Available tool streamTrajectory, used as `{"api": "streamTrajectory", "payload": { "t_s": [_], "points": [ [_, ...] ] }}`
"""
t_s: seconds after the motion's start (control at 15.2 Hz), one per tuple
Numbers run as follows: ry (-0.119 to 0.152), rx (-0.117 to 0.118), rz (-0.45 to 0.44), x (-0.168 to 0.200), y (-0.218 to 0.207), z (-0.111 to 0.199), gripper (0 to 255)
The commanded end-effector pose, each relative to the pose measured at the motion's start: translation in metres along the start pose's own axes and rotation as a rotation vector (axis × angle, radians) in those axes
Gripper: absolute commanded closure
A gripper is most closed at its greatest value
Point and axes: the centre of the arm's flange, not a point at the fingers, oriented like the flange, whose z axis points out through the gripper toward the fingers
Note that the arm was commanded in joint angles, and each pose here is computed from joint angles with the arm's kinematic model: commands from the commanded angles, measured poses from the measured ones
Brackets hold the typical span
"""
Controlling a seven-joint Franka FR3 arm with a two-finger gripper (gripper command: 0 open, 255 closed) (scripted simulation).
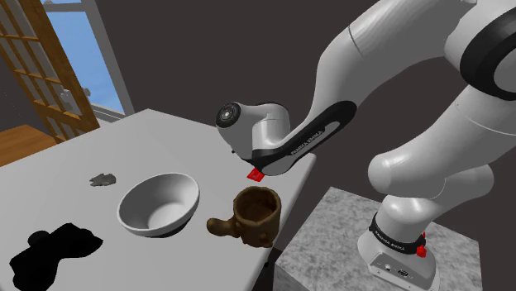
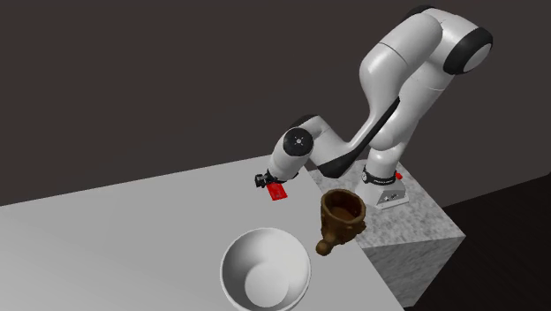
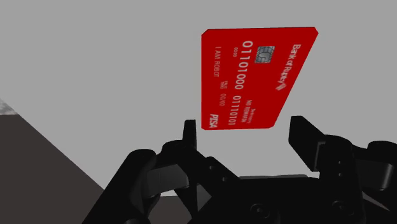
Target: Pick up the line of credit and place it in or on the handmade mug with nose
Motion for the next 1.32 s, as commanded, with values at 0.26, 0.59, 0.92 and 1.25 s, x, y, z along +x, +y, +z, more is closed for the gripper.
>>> {"api": "streamTrajectory", "payload": {
  "t_s": [0.26,0.59,0.92,1.25],
  "points": [
    [-0.003,-0.009,0.000,0.003,0.002,-0.001,255],
    [-0.003,-0.009,0.000,0.017,0.002,-0.023,255],
    [-0.003,-0.009,0.000,0.032,0.002,-0.045,255],
    [-0.003,-0.009,0.000,0.046,0.002,-0.067,255]
  ]
}}
